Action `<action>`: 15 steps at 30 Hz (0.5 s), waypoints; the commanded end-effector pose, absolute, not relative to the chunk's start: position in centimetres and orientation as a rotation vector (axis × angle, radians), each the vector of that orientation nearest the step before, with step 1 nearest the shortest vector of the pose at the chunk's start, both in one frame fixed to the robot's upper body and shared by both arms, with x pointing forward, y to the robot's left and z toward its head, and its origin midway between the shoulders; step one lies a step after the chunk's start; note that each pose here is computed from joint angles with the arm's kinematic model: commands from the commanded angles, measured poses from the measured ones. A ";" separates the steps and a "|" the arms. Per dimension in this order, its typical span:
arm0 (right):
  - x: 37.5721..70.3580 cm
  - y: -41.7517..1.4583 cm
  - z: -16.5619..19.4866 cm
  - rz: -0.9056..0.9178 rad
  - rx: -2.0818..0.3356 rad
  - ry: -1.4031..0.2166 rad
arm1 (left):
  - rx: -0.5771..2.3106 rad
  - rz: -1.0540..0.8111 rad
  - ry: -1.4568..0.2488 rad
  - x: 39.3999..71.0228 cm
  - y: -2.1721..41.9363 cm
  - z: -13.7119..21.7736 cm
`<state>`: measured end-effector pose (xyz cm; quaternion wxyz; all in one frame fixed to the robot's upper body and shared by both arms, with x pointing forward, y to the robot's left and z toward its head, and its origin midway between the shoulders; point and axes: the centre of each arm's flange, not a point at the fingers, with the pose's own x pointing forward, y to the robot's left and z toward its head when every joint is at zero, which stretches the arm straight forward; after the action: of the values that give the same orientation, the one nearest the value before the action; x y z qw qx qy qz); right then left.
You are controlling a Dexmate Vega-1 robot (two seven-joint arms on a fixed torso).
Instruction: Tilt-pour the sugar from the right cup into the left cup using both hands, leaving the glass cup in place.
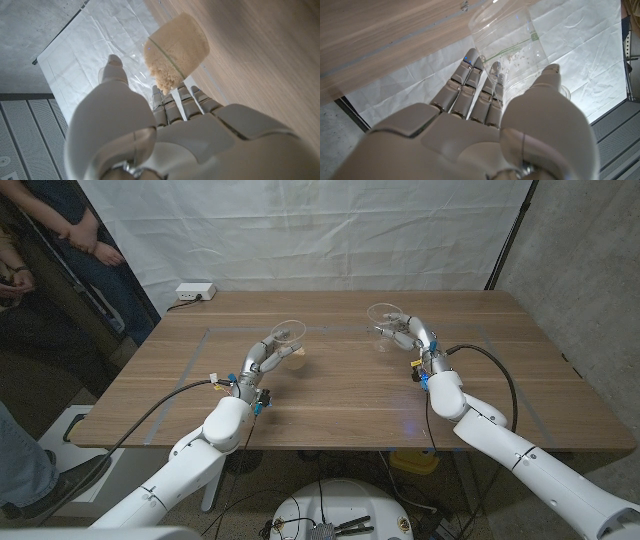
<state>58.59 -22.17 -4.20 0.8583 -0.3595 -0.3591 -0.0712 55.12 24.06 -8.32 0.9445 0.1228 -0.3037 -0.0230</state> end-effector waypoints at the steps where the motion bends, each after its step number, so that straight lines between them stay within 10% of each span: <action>1: 59.4 -22.8 -5.9 -0.181 -0.720 -0.764 | 0.314 -0.013 -0.596 55.2 24.0 -8.7; 15: 60.9 -22.9 -8.0 -0.176 -0.714 -0.720 | 0.328 -0.009 -0.562 55.7 24.1 -9.1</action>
<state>60.00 -22.74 -6.71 0.8648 -0.3472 -0.3531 -0.0830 55.38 24.07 -8.95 0.9463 0.1519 -0.2854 -0.0069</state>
